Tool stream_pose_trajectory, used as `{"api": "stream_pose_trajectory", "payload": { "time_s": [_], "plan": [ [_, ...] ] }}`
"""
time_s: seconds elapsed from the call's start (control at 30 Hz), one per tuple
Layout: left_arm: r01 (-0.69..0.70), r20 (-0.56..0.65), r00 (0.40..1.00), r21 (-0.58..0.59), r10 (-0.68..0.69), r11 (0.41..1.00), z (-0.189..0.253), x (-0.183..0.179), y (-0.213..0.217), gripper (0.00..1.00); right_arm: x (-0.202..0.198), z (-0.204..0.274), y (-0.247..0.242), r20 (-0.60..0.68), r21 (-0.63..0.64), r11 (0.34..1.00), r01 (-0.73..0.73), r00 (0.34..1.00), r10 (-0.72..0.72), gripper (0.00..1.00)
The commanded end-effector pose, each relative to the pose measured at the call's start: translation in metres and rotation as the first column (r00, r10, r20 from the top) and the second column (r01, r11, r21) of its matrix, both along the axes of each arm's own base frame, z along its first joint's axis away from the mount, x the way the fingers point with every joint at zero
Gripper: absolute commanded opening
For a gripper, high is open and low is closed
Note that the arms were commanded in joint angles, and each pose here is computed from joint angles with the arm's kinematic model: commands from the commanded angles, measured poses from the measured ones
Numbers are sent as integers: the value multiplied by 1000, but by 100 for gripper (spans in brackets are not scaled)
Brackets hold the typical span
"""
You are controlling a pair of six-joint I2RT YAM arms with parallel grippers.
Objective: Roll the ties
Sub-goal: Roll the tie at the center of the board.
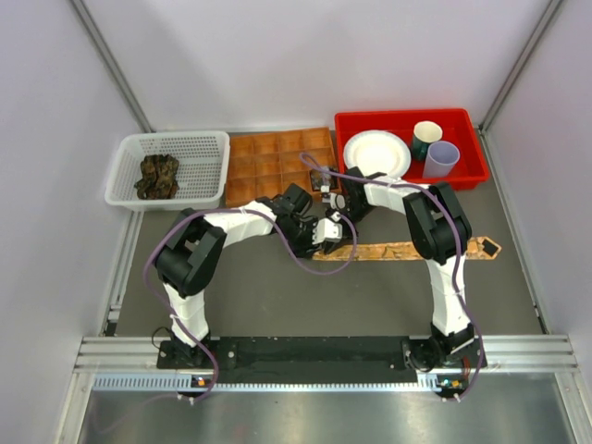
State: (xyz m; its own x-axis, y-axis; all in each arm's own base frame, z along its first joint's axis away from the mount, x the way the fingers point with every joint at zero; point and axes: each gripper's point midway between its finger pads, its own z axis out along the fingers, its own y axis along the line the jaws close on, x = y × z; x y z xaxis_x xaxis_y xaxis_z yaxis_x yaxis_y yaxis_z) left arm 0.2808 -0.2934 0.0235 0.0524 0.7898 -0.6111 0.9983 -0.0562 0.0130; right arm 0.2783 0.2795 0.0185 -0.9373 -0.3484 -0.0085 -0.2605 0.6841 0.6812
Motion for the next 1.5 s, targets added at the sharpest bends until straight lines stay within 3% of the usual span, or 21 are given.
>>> {"api": "stream_pose_trajectory", "payload": {
  "time_s": [0.0, 0.37, 1.0, 1.37, 1.47],
  "plan": [
    [40, 2, 999, -105, -40, 994, 32, -6, -15, 40, 15, -37, -14, 102, -125, 992, -11, 994, 24, 0],
    [35, -39, 998, -127, -40, 991, 32, -1, -42, 38, 14, -39, -11, 97, -125, 992, -4, 995, 16, 0],
    [-6, -172, 985, -94, -10, 996, -1, -14, -47, 43, 15, -42, -8, 96, -121, 992, 18, 995, -6, 0],
    [-23, -170, 985, 44, 30, 999, -32, -23, -31, 47, 12, -39, -1, 76, -83, 996, 24, 997, -18, 0],
    [-17, -146, 989, 77, 28, 997, -33, -25, -29, 40, 12, -34, 1, 75, -73, 997, 24, 997, -18, 0]
  ]
}}
